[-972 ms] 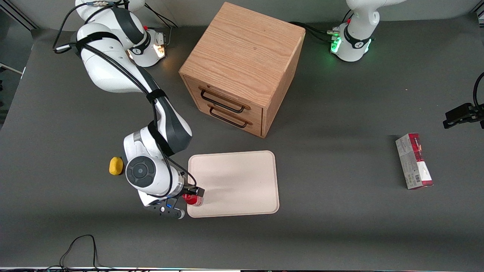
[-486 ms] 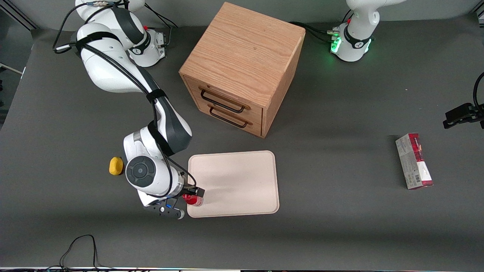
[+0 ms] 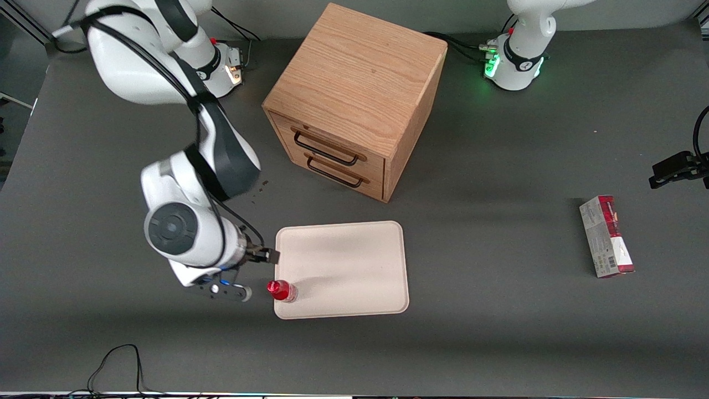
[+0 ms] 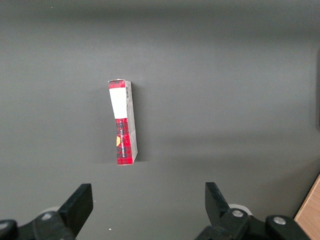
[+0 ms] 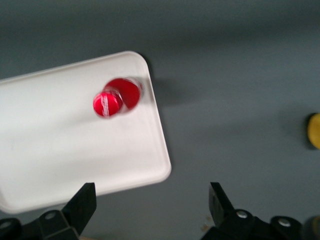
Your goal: Place coke bottle on tray
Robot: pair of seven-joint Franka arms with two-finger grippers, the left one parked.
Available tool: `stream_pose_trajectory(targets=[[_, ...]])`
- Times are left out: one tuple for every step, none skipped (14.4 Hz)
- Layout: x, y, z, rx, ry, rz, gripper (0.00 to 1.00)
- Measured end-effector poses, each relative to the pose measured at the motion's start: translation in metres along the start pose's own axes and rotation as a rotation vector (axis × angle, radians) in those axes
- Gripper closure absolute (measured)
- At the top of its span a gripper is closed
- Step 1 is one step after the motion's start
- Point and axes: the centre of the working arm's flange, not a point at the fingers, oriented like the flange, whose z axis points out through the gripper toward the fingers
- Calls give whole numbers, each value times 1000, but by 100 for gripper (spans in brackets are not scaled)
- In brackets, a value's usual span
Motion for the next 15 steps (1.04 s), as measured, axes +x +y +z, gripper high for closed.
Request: stream_pose_trajectory(targets=[[-10, 16, -16, 1, -7, -32, 0], [-20, 38, -30, 5, -18, -67, 0], [-30, 63, -42, 10, -27, -97, 0], [-40, 91, -53, 9, -34, -123, 0], [-50, 116, -60, 5, -37, -139, 0], [-60, 140, -64, 0, -37, -151, 0], [-70, 160, -66, -3, -32, -165, 0], [-79, 178, -67, -5, -27, -181, 0], [-91, 196, -69, -7, -27, -202, 0], [-99, 211, -73, -4, -22, -211, 0], [-107, 222, -78, -1, -15, -210, 0], [-112, 230, -86, 3, -7, -202, 0], [-116, 234, -94, 4, -5, -196, 0], [-119, 237, -102, 5, -8, -193, 0], [-120, 239, -109, 5, -9, -190, 0]])
